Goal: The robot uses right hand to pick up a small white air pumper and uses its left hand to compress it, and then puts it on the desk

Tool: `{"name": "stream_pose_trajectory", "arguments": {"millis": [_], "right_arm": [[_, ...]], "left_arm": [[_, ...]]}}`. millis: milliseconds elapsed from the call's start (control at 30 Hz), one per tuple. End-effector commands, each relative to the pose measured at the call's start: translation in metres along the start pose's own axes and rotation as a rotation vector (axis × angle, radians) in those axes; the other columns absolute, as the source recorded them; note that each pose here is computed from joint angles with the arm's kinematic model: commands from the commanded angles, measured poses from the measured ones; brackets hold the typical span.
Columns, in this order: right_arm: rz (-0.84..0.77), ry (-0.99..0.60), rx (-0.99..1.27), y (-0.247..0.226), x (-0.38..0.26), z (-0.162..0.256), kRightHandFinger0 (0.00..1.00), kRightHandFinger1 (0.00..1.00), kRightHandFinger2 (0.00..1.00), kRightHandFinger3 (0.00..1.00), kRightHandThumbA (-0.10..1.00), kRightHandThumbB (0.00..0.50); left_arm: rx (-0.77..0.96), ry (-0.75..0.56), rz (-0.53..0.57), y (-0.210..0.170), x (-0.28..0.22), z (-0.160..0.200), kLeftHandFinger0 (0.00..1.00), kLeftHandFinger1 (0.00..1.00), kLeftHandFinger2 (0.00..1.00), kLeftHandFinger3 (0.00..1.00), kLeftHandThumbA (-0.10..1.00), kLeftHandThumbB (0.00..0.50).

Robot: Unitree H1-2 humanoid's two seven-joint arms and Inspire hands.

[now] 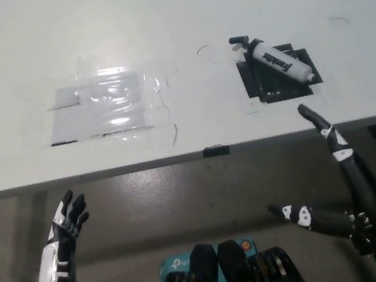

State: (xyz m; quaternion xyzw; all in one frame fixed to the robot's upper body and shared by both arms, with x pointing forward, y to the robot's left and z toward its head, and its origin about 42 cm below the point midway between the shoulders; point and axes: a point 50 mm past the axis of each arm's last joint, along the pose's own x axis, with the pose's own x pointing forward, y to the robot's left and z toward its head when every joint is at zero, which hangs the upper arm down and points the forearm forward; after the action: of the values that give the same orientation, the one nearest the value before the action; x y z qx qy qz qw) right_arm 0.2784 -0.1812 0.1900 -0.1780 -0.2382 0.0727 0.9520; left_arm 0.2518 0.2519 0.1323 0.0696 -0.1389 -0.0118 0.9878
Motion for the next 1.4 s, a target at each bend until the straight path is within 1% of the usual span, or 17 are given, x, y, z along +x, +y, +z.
{"name": "stream_pose_trajectory", "arguments": {"millis": [0,67,200,267,433,500,567,767,833,867,900,933,1033,1133,1233,1300,1367], "right_arm": [[-0.072,-0.123,0.085,0.009,0.005,-0.003,1.0,1.0,1.0,1.0,1.0,0.215],[-0.063,-0.106,0.085,0.013,0.004,-0.006,1.0,1.0,1.0,1.0,1.0,0.223],[-0.047,-0.064,0.091,0.019,0.004,-0.019,1.0,1.0,1.0,1.0,1.0,0.206],[-0.047,-0.048,0.102,0.021,0.001,-0.023,1.0,1.0,1.0,1.0,1.0,0.209],[-0.024,0.01,0.127,0.026,-0.006,-0.035,1.0,1.0,1.0,1.0,1.0,0.196],[-0.021,0.026,0.134,0.028,-0.01,-0.039,1.0,1.0,1.0,1.0,1.0,0.2],[-0.025,0.055,0.138,0.032,-0.014,-0.043,1.0,1.0,1.0,1.0,1.0,0.211],[-0.016,0.09,0.114,0.042,-0.024,-0.062,1.0,1.0,1.0,1.0,1.0,0.185],[-0.011,0.106,0.119,0.044,-0.025,-0.069,1.0,1.0,1.0,1.0,1.0,0.206],[-0.012,0.108,0.12,0.045,-0.026,-0.071,1.0,1.0,1.0,1.0,1.0,0.207],[-0.014,0.118,0.128,0.045,-0.027,-0.073,1.0,1.0,1.0,1.0,1.0,0.228],[-0.018,0.123,0.135,0.046,-0.028,-0.076,1.0,1.0,1.0,1.0,1.0,0.233],[-0.02,0.14,0.15,0.047,-0.029,-0.084,1.0,1.0,1.0,1.0,1.0,0.23],[-0.02,0.147,0.157,0.048,-0.031,-0.089,1.0,1.0,1.0,1.0,1.0,0.23],[-0.022,0.161,0.149,0.048,-0.032,-0.092,1.0,1.0,1.0,1.0,1.0,0.24],[-0.023,0.161,0.153,0.046,-0.032,-0.092,1.0,1.0,1.0,1.0,1.0,0.226],[-0.03,0.161,0.16,0.044,-0.03,-0.093,1.0,1.0,1.0,1.0,1.0,0.231]], "left_arm": [[-0.007,-0.034,0.003,0.011,0.004,0.003,1.0,1.0,1.0,1.0,1.0,0.237],[-0.01,-0.024,0.007,0.012,0.002,0.001,1.0,1.0,1.0,1.0,1.0,0.244],[-0.009,-0.005,0.002,0.014,-0.001,-0.002,1.0,1.0,1.0,1.0,1.0,0.241],[-0.012,0.007,0.001,0.013,-0.002,-0.004,1.0,1.0,1.0,1.0,1.0,0.244],[-0.024,0.022,0.002,0.013,-0.007,-0.01,1.0,1.0,1.0,1.0,1.0,0.222],[-0.025,0.034,0.002,0.013,-0.012,-0.012,1.0,1.0,1.0,1.0,1.0,0.221],[-0.012,0.037,0.003,0.012,-0.015,-0.014,1.0,1.0,1.0,1.0,1.0,0.206],[0.016,0.055,0.002,0.014,-0.022,-0.024,1.0,1.0,1.0,1.0,1.0,0.195],[0.018,0.063,0.006,0.015,-0.021,-0.027,1.0,1.0,1.0,1.0,1.0,0.193],[0.017,0.062,0.007,0.015,-0.021,-0.027,1.0,1.0,1.0,1.0,1.0,0.191],[0.024,0.064,0.008,0.016,-0.023,-0.029,1.0,1.0,1.0,1.0,1.0,0.184],[0.03,0.066,0.009,0.016,-0.023,-0.031,1.0,1.0,1.0,1.0,1.0,0.183],[0.04,0.067,0.009,0.018,-0.024,-0.037,1.0,1.0,1.0,1.0,1.0,0.17],[0.045,0.072,0.006,0.019,-0.025,-0.04,1.0,1.0,1.0,1.0,1.0,0.137],[0.035,0.087,0.011,0.021,-0.024,-0.043,1.0,1.0,1.0,1.0,1.0,0.135],[0.027,0.087,0.014,0.021,-0.022,-0.043,1.0,1.0,1.0,1.0,1.0,0.146],[0.029,0.084,0.014,0.021,-0.018,-0.044,1.0,1.0,1.0,1.0,1.0,0.134]]}}
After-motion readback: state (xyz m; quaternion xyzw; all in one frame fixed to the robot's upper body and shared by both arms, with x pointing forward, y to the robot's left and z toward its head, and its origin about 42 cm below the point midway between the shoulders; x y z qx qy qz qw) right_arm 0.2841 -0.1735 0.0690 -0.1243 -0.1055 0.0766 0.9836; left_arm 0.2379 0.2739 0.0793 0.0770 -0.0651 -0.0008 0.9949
